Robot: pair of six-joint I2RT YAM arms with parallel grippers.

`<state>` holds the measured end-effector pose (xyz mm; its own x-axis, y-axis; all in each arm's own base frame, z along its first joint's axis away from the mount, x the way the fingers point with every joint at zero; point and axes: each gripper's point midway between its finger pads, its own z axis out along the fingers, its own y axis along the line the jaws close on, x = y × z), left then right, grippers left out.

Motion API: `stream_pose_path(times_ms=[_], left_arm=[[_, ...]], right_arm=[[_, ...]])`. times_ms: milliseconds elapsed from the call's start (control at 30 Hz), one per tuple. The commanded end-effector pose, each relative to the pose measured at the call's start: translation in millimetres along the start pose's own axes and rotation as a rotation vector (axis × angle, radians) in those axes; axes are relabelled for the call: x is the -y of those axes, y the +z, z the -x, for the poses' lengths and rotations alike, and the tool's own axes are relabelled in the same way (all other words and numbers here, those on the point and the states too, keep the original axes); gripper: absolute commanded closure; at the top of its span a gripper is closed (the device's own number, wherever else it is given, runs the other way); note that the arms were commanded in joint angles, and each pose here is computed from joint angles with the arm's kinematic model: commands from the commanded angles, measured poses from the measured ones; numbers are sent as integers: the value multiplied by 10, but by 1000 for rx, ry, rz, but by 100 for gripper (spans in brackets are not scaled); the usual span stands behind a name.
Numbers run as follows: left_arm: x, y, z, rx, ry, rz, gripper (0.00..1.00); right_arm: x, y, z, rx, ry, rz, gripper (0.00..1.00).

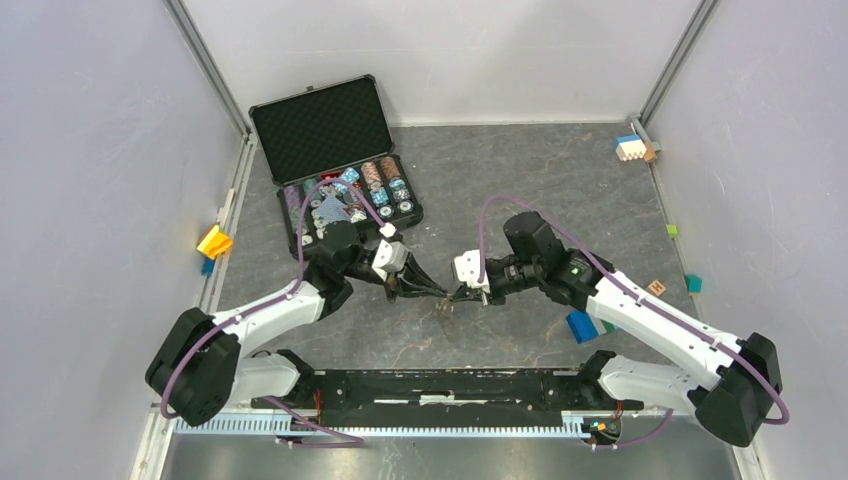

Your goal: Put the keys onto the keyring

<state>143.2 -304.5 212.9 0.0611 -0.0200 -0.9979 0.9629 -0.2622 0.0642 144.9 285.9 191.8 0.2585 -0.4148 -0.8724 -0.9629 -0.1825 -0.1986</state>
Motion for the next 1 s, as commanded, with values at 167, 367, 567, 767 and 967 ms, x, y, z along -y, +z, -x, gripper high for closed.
stream_pose_path(times_ms=[167, 367, 567, 767, 967], left_arm=[[88, 10, 124, 40, 72, -64, 98], [103, 9, 82, 35, 72, -73, 98], [115, 2, 60, 33, 72, -72, 98], [110, 3, 90, 42, 72, -65, 98], [101, -5, 227, 75, 74, -48, 98]], right_arm=[[-69, 122, 90, 84, -14, 82, 99], [-55, 152, 174, 112, -31, 84, 93], [-25, 84, 150, 87, -55, 38, 76], [-26, -40, 130, 68, -99, -28, 68], [-75, -56, 12, 56, -96, -53, 56]])
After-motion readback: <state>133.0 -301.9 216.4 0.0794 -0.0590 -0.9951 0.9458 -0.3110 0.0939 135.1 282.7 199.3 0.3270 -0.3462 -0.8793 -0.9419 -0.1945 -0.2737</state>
